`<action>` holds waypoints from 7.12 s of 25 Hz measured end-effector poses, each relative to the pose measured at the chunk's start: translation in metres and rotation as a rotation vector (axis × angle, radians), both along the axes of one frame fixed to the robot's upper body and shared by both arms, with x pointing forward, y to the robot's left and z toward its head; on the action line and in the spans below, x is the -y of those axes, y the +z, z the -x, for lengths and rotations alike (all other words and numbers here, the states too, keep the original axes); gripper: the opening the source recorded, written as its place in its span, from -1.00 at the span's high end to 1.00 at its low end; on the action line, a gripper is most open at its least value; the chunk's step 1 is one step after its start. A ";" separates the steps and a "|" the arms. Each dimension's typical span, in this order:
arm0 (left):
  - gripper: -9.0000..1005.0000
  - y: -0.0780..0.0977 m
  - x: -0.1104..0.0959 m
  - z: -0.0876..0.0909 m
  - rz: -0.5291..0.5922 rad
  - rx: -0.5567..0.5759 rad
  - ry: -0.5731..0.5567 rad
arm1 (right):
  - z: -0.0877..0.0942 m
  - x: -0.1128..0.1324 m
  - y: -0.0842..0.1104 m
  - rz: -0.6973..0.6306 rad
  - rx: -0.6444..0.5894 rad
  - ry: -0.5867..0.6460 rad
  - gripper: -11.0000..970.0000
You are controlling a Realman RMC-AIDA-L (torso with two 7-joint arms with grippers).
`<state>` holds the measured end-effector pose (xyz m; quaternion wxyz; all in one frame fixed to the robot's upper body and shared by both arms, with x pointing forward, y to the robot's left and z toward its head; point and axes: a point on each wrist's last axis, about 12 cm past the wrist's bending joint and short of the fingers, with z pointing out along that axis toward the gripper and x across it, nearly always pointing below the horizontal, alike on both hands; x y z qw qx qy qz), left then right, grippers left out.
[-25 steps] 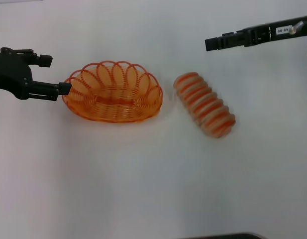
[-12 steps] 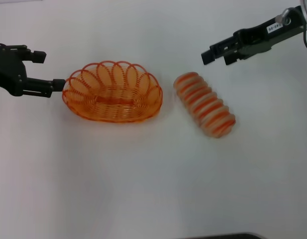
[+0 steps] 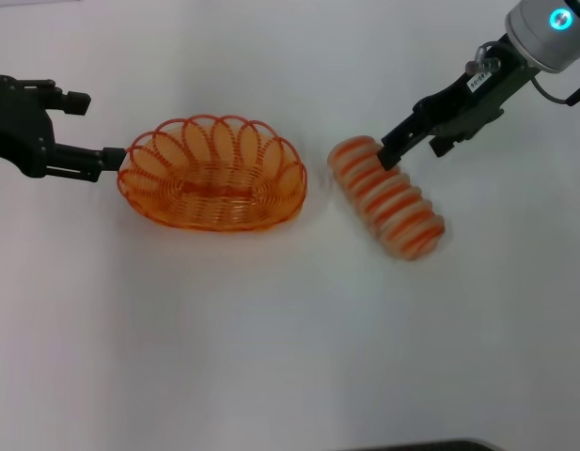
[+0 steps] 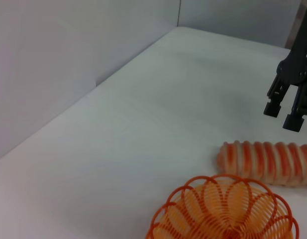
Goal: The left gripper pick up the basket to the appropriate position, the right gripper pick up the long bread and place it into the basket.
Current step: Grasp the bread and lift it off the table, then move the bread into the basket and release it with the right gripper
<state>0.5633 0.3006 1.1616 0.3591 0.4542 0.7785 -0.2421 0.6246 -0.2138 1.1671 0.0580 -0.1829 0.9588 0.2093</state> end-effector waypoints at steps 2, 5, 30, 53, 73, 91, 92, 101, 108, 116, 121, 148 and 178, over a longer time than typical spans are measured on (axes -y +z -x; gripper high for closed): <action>-0.77 0.000 0.000 0.000 -0.009 -0.003 -0.001 | -0.001 -0.004 0.000 0.056 -0.008 0.007 -0.85; -0.77 -0.001 0.000 0.000 -0.014 -0.004 0.000 | -0.001 -0.012 0.000 0.135 -0.014 0.031 -0.84; -0.77 -0.005 -0.001 0.001 -0.013 -0.008 0.015 | 0.000 -0.057 -0.009 0.204 -0.014 0.128 -0.77; -0.77 -0.009 -0.001 0.003 -0.009 -0.018 0.024 | 0.000 -0.066 -0.026 0.261 -0.007 0.145 -0.70; -0.77 -0.010 -0.002 0.004 -0.009 -0.020 0.026 | -0.001 -0.069 -0.036 0.261 -0.005 0.147 -0.64; -0.77 -0.015 -0.004 0.005 -0.002 -0.031 0.043 | -0.006 -0.051 0.000 0.212 0.118 0.211 -0.22; -0.77 -0.016 -0.004 0.005 -0.001 -0.034 0.044 | -0.006 -0.048 0.004 0.190 0.124 0.228 -0.21; -0.77 -0.020 -0.003 0.005 0.009 -0.048 0.050 | -0.015 -0.053 0.028 0.247 0.223 0.362 -0.12; -0.77 -0.022 -0.004 0.005 0.011 -0.049 0.062 | -0.024 -0.073 0.046 0.285 0.330 0.456 0.02; -0.77 -0.014 -0.009 0.007 0.001 -0.031 0.064 | -0.019 -0.111 0.060 0.258 0.384 0.612 0.17; -0.77 -0.015 -0.012 0.009 -0.001 -0.028 0.077 | -0.010 -0.128 0.063 0.207 0.382 0.699 0.26; -0.77 -0.005 -0.010 0.002 0.002 0.008 0.092 | 0.008 -0.169 0.053 0.149 0.491 1.004 0.25; -0.77 -0.007 -0.013 0.003 0.016 0.006 0.115 | 0.004 -0.167 0.044 0.066 0.565 0.945 -0.86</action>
